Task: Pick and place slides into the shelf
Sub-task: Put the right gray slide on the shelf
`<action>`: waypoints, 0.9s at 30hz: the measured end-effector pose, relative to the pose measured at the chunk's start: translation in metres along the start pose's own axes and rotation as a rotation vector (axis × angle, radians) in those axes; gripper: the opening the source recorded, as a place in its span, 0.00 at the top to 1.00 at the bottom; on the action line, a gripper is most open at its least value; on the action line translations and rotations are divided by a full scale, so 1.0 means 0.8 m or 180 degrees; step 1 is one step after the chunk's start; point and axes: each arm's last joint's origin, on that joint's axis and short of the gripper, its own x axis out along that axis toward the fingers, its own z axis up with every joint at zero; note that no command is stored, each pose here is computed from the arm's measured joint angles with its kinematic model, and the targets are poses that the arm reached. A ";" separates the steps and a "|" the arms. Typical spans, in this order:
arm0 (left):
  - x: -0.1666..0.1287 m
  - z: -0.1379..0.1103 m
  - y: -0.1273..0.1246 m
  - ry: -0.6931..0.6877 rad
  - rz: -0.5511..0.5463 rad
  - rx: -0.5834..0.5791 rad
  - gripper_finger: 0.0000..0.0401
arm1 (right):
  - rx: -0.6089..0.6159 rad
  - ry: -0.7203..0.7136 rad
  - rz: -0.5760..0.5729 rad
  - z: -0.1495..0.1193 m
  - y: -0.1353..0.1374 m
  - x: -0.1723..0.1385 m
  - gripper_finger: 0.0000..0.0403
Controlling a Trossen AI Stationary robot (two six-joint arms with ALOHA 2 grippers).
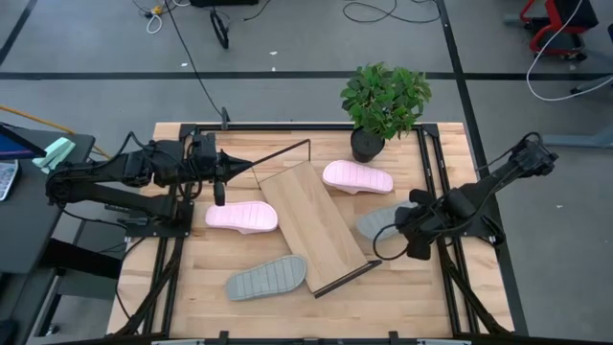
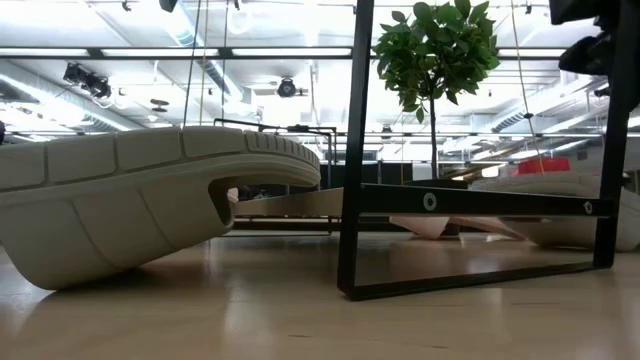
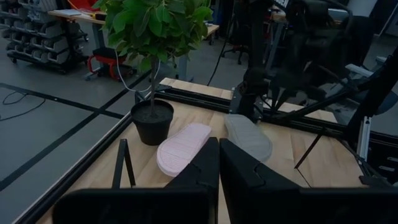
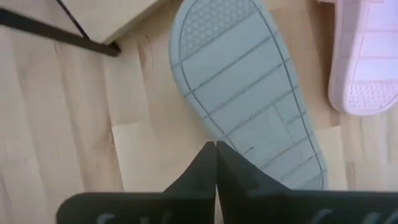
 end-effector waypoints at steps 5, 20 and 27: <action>0.000 0.000 0.000 0.0002 0.0000 -0.0002 0.95 | 0.0066 0.0282 0.0097 -0.004 -0.005 0.012 0.88; 0.000 -0.002 0.000 0.0055 0.0010 0.0011 0.97 | 0.0138 0.0471 0.0000 0.012 -0.017 0.032 0.36; 0.007 -0.006 -0.001 0.0140 0.0024 0.0034 0.94 | -0.0185 0.0626 -0.0096 0.021 -0.011 0.050 0.20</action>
